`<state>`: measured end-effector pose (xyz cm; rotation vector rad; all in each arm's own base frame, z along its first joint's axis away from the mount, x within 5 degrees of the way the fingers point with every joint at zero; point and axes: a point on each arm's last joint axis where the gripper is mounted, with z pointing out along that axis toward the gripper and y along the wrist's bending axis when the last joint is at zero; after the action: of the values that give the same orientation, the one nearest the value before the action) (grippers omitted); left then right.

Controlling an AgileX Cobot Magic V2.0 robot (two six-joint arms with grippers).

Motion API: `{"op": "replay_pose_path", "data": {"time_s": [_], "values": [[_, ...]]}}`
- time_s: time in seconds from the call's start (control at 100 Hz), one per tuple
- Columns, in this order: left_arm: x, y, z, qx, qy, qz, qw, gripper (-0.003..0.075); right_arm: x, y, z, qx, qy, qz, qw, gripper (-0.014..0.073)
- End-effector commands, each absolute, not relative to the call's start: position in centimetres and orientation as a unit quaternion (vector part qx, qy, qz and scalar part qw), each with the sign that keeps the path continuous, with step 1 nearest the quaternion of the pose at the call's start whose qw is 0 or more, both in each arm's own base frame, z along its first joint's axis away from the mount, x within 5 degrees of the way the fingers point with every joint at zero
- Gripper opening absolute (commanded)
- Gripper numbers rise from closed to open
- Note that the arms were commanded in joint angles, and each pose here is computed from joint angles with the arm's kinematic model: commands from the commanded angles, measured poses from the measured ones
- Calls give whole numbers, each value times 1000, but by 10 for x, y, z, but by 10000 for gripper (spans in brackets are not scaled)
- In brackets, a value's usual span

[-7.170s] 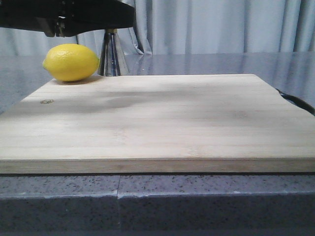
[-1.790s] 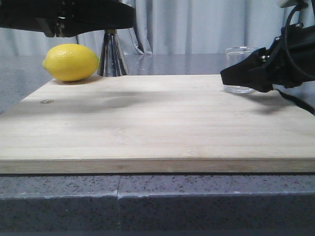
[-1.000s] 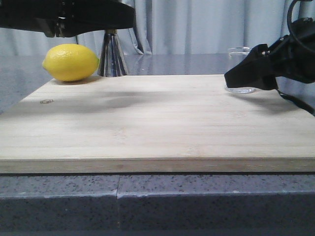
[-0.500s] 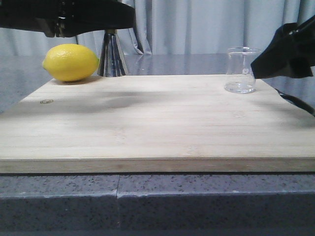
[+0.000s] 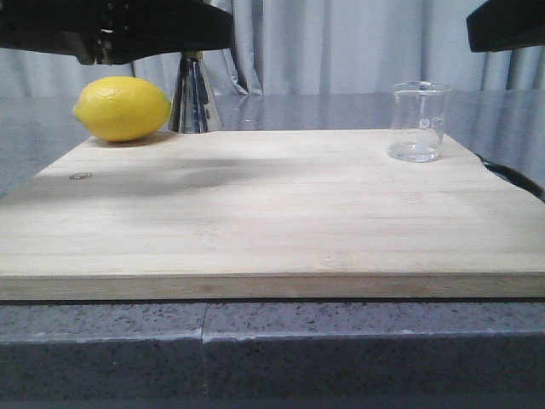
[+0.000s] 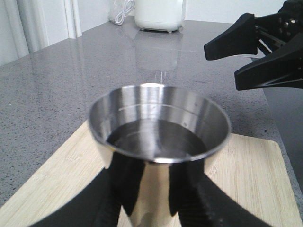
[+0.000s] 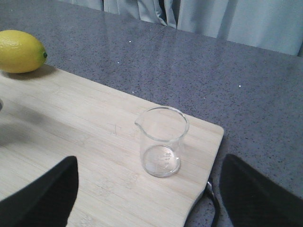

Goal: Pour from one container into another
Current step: 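Raise the right gripper away from the beaker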

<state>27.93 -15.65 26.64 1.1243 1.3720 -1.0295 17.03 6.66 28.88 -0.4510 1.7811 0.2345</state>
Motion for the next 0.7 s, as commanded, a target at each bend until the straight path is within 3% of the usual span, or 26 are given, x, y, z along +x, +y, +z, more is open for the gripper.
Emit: {"op": "replay_pose_path", "data": {"time_s": [0.0,0.69], "values": [[271,-159,299,453,513,-468,559,228,169,68,300,-195,753,113,618,555],[276,-160,297,453,515,-469,557,228,169,68,300,-194,754,111,617,555]]}}
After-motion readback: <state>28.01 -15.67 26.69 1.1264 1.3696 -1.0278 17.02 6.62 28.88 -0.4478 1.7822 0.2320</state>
